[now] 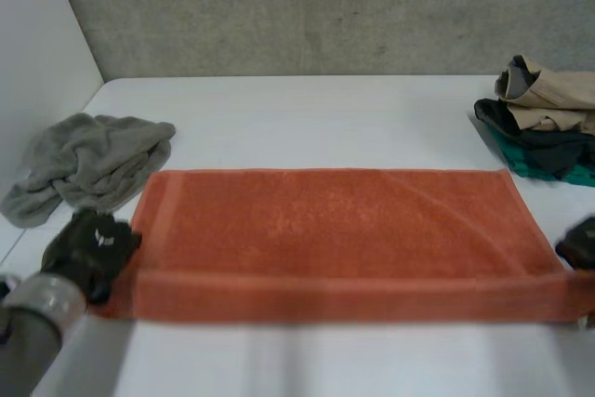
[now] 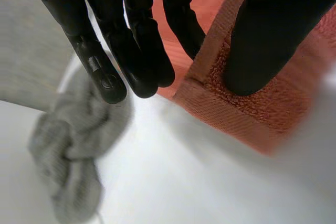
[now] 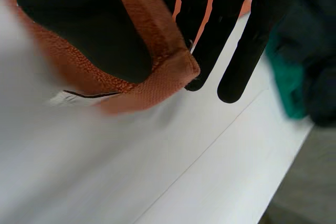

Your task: Fold the laundry.

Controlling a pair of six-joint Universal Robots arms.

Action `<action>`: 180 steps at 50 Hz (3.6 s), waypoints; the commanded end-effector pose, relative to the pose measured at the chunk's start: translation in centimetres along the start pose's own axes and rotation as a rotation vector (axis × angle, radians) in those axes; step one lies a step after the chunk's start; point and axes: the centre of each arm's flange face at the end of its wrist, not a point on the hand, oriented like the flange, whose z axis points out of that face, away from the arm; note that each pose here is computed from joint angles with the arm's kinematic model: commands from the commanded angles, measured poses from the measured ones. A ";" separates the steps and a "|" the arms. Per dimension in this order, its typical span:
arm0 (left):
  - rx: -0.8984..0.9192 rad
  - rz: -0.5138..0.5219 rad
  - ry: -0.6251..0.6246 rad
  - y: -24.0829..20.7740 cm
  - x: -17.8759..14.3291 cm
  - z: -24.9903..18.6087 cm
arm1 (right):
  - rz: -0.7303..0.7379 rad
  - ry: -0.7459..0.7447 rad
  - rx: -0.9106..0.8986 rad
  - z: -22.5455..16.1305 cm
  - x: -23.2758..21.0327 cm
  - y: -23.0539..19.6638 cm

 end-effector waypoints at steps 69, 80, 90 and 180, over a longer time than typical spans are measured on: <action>0.216 -0.243 -0.194 -6.5 2.4 8.4 | 0.386 0.160 0.242 11.4 1.4 -0.8; 0.233 -0.253 -0.213 -6.9 1.4 7.1 | 0.134 0.496 -0.013 9.6 7.6 3.3; 0.235 -0.256 -0.218 -6.8 1.0 6.1 | -0.048 0.557 0.155 8.3 5.8 -3.5; 0.299 -0.330 -0.109 -12.8 5.1 4.8 | 0.106 0.111 0.380 4.2 -10.8 -8.7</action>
